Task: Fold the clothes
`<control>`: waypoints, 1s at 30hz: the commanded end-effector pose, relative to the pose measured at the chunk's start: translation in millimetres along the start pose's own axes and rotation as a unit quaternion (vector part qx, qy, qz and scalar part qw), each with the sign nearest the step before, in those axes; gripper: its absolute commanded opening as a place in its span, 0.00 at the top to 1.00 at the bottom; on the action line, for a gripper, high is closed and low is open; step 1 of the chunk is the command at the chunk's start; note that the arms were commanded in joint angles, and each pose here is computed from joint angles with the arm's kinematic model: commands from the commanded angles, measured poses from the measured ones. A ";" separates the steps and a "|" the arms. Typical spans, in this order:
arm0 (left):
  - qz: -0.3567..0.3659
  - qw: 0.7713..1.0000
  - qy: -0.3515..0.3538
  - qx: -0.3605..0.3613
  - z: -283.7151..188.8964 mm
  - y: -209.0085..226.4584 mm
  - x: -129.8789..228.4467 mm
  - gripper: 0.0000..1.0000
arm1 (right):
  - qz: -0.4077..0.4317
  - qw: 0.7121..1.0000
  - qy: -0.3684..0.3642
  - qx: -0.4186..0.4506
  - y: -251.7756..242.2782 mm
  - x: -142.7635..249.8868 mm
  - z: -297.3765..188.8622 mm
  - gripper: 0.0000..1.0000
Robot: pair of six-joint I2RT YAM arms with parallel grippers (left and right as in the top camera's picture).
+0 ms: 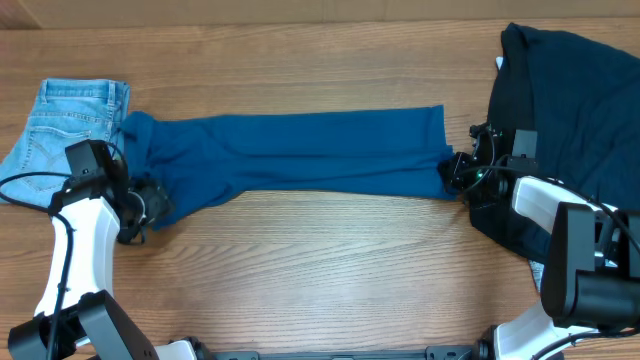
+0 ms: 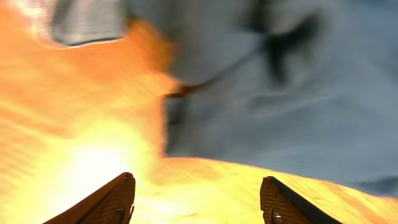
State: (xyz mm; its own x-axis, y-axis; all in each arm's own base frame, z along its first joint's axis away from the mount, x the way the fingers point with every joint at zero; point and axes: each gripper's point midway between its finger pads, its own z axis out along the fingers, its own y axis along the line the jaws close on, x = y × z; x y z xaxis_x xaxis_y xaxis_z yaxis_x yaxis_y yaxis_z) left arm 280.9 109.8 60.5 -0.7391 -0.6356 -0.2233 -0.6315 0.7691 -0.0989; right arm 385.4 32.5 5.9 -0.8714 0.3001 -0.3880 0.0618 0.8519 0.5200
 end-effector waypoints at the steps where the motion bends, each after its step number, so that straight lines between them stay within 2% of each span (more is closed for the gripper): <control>1: -0.012 0.994 -0.037 -0.106 -0.3 37.1 -9.2 0.31 | 0.007 1.000 0.022 0.014 -7.4 13.1 5.9 0.94; 4: -0.007 0.995 -0.046 -0.093 10.4 33.6 -9.8 0.31 | 0.008 1.000 0.024 0.014 -7.6 14.3 5.9 0.94; 8: 0.030 0.998 -0.041 -0.032 26.3 13.4 -6.8 0.32 | 0.010 1.000 0.026 0.015 -7.8 15.4 5.8 0.94; 13: 0.065 0.997 -0.030 0.001 35.6 2.9 1.3 0.34 | 0.010 1.000 0.026 0.015 -7.8 15.3 5.8 0.94; 15: 0.080 0.996 -0.029 0.022 37.3 -3.8 2.8 0.37 | 0.009 1.000 0.026 0.015 -7.7 15.2 5.8 0.94; 26: 0.081 0.996 -0.007 0.023 62.4 -1.1 16.9 0.44 | 0.009 1.000 0.026 0.015 -7.7 15.2 5.8 0.94; 27: 0.081 0.996 -0.003 0.028 64.8 -2.4 18.6 0.47 | 0.009 1.000 0.026 0.015 -7.7 15.2 5.8 0.94; 28: 0.082 0.996 0.004 0.037 67.5 -5.4 21.1 0.55 | 0.010 1.000 0.026 0.015 -7.7 15.3 5.8 0.94; 30: 0.082 0.995 0.015 0.055 69.8 -11.1 25.3 0.94 | 0.010 1.000 0.026 0.015 -7.7 15.3 5.8 0.94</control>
State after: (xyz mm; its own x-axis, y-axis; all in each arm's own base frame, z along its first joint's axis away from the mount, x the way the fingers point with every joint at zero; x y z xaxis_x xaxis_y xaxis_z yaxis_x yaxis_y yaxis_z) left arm 288.6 106.4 -0.2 -0.8132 -0.5153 -0.2703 -0.5068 0.8555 -0.1062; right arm 384.1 32.7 5.6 -0.8754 0.3006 -0.3786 0.0669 0.8510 0.5208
